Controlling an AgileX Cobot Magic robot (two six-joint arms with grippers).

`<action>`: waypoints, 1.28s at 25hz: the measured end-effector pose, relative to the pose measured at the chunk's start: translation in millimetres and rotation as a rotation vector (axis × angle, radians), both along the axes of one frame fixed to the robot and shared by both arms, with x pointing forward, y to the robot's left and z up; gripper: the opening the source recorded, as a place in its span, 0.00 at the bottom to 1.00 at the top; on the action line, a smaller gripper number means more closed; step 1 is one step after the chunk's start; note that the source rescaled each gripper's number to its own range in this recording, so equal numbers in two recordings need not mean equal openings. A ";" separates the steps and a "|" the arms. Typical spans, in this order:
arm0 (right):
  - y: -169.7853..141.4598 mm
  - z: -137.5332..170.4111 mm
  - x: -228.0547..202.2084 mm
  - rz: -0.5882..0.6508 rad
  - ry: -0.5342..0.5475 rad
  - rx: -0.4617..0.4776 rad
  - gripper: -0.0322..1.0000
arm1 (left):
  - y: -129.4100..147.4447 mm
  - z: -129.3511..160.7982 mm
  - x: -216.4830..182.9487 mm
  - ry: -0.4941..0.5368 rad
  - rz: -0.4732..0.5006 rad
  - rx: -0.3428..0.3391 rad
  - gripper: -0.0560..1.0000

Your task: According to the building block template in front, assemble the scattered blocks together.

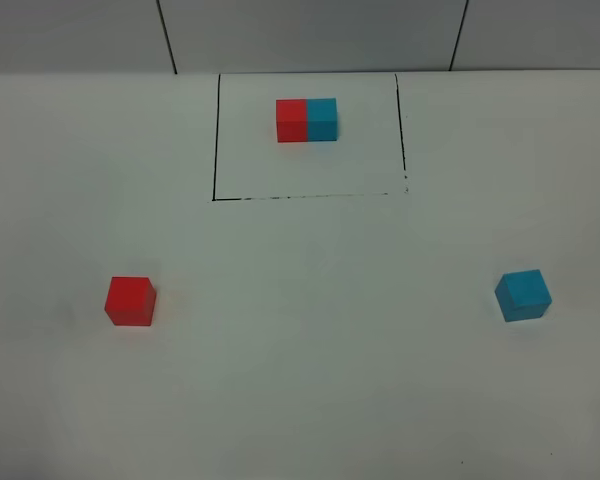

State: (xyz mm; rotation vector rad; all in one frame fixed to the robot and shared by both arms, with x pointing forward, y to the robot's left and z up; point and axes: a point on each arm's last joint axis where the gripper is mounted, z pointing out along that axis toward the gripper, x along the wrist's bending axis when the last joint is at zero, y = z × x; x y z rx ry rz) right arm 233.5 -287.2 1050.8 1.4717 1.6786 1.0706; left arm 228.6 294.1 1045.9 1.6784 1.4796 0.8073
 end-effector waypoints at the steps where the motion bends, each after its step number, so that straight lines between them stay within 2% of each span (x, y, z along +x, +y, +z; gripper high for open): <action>1: 0.0 0.0 0.0 0.000 0.000 0.000 0.80 | 0.0 0.0 0.0 0.000 0.000 0.000 0.72; 32: -0.1 0.0 0.0 -0.001 0.000 0.000 0.80 | 0.0 0.0 0.0 0.000 0.000 0.000 0.72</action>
